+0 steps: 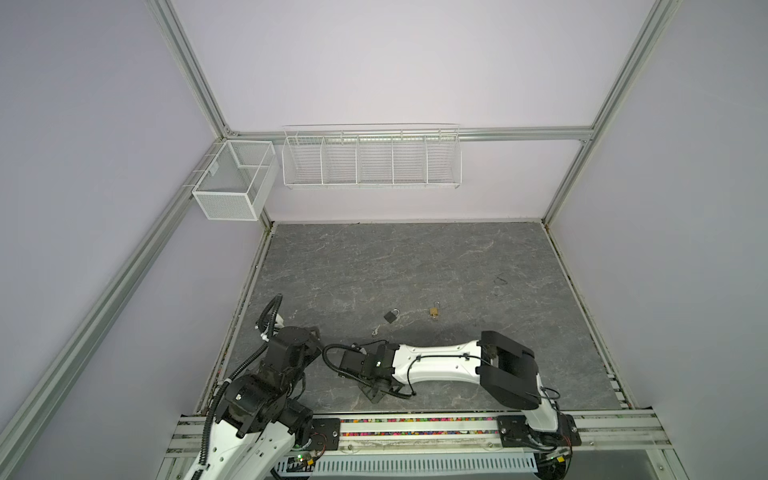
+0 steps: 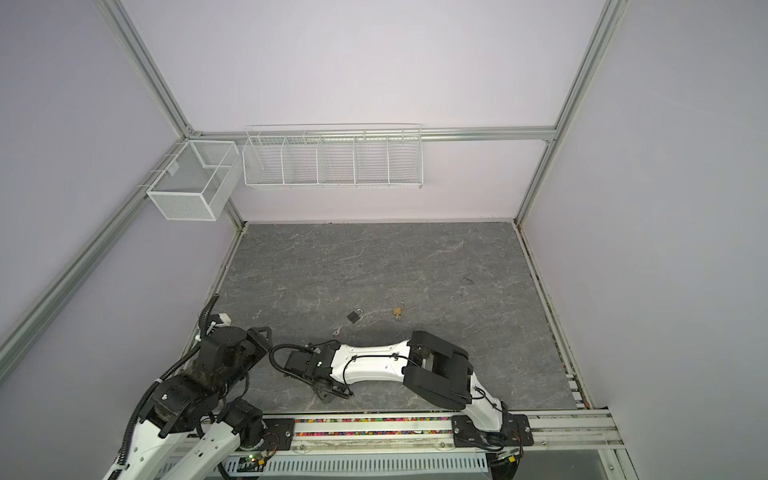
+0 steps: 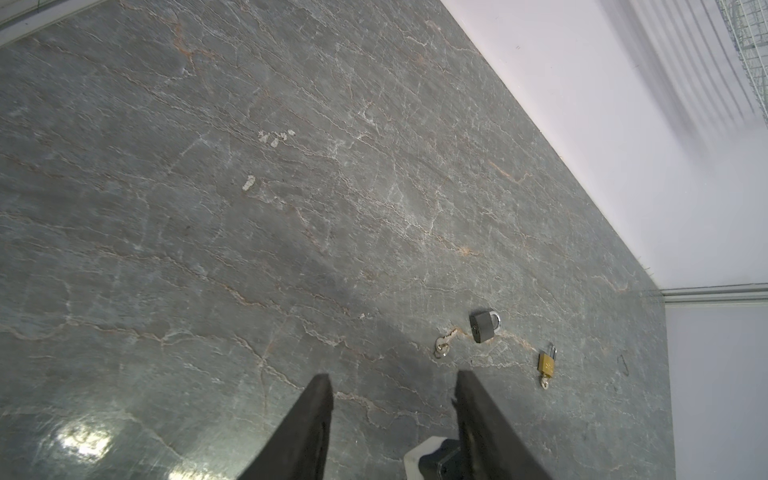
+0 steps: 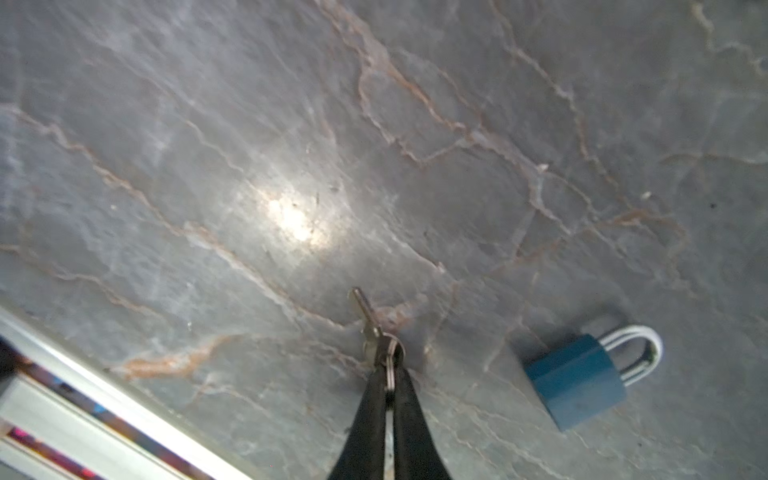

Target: Unlock with the key

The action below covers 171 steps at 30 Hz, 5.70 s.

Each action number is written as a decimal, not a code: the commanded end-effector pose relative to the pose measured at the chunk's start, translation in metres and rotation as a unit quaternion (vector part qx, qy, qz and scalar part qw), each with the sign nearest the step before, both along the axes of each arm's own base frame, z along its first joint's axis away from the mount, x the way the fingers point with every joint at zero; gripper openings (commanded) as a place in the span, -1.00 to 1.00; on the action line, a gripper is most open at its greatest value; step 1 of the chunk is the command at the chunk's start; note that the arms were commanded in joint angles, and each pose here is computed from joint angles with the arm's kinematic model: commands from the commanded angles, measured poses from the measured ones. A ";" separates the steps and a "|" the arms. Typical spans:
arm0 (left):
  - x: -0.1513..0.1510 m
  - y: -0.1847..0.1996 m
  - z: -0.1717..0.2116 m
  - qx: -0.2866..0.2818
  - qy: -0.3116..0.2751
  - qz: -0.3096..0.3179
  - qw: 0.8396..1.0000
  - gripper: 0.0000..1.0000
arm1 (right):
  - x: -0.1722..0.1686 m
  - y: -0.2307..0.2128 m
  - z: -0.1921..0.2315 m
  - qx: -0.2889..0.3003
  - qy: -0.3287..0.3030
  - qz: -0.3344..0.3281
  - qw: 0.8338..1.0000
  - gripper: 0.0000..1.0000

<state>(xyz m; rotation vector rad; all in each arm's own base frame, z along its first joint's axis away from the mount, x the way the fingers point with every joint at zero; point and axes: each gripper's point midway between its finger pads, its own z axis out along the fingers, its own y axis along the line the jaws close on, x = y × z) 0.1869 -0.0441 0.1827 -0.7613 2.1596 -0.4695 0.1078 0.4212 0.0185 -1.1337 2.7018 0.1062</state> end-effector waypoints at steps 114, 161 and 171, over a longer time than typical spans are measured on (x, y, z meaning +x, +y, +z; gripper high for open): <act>0.019 -0.227 0.128 -0.228 -0.289 -0.370 0.853 -1.00 | 0.064 -0.106 0.274 0.425 -0.099 -0.035 0.899 0.10; 0.003 -0.243 0.183 -0.274 -0.340 -0.422 0.794 -1.00 | 0.082 -0.097 0.312 0.643 0.045 -0.037 0.764 0.00; 0.003 -0.247 0.183 -0.278 -0.338 -0.427 0.791 -1.00 | 0.080 -0.098 0.322 0.672 0.049 -0.039 0.738 -0.20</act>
